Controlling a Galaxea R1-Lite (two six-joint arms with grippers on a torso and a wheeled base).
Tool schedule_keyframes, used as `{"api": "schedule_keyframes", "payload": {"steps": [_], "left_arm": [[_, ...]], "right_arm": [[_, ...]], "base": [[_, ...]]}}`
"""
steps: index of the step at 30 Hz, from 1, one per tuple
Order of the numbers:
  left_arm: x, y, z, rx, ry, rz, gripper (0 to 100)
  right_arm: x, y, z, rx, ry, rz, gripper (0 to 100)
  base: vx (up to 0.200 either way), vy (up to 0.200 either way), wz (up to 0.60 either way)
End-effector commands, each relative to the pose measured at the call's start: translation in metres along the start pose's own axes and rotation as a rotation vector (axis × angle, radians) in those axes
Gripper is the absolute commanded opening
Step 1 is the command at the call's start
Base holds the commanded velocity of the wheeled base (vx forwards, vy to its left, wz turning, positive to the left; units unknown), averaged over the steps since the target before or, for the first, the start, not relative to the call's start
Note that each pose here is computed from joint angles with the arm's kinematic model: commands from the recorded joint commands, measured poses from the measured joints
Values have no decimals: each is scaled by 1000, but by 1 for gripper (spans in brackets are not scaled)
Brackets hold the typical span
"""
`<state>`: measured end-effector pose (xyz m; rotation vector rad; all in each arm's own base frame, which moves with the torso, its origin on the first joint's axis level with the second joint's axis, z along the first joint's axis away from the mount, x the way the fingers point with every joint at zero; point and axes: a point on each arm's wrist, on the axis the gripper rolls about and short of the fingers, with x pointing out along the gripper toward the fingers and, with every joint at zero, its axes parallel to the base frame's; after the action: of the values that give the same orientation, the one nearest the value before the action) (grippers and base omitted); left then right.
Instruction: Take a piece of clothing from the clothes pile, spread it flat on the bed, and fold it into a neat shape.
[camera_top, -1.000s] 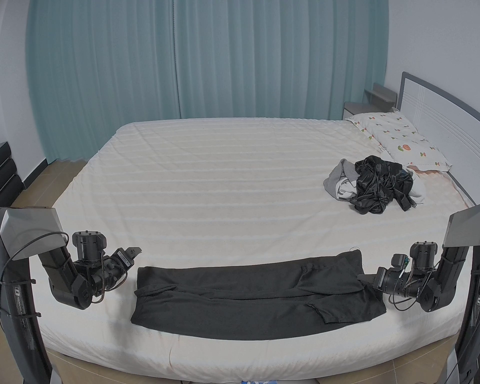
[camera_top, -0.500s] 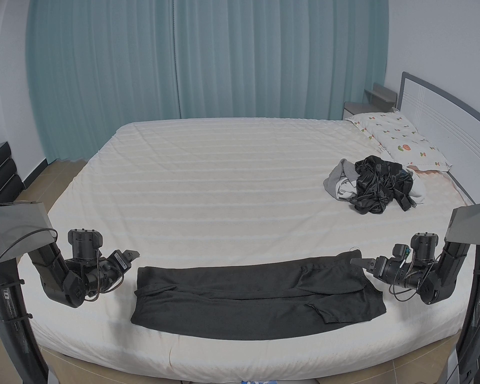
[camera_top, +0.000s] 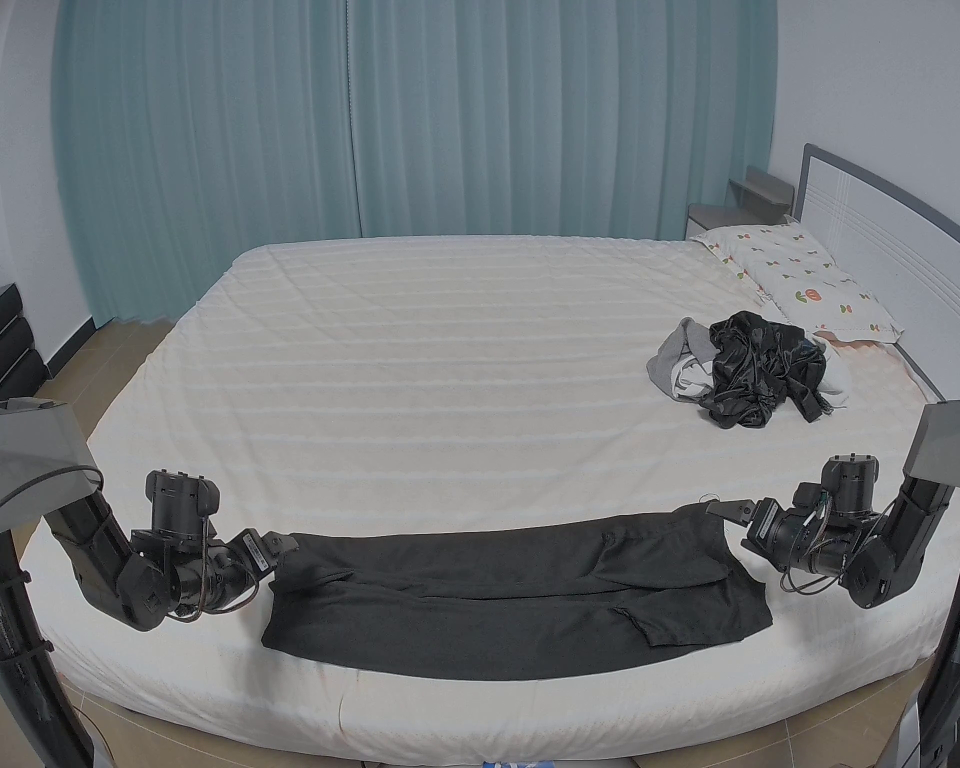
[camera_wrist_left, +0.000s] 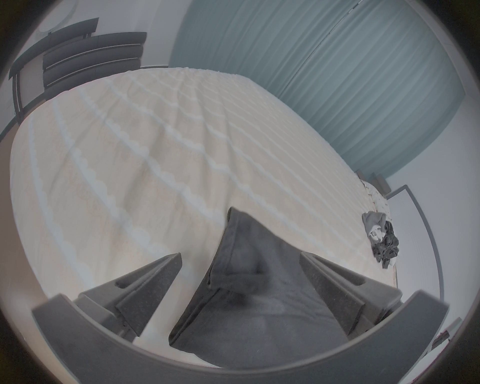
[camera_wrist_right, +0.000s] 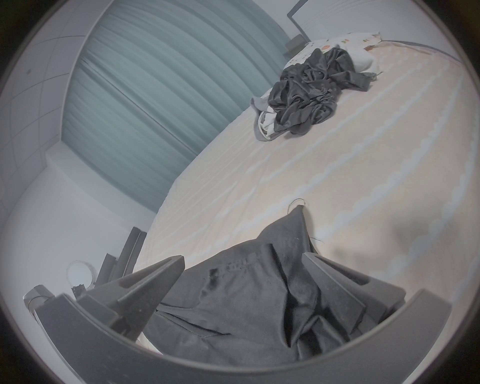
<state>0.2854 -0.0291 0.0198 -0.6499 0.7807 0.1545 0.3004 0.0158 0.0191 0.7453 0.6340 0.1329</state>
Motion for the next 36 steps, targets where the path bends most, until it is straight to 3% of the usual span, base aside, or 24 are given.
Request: {"api": "schedule_keyframes", "payload": {"steps": [1,6,10,19,35,36], "left_arm": [[0,4,-8,-2,30,21,100],[3,5,-9,-28,36,25,100],[7,2,-7,-99,27,15,100],[11,-11,-13,-168,44,-13,100],[35,-11,-12,-183,32,18,100],[35,-10,-12,-182,29,21,0]], "right_arm": [[-7,13,-18,31,12,-26,100],[-1,19,-29,92,18,-60,100],[3,18,-36,95,25,-87,100],[4,21,-43,115,27,-107,100],[1,20,-50,116,49,-123,100],[1,20,-50,116,48,-124,100]], "base": [[0,0,0],[0,0,0],[0,0,0],[0,0,0],[0,0,0],[0,0,0]]}}
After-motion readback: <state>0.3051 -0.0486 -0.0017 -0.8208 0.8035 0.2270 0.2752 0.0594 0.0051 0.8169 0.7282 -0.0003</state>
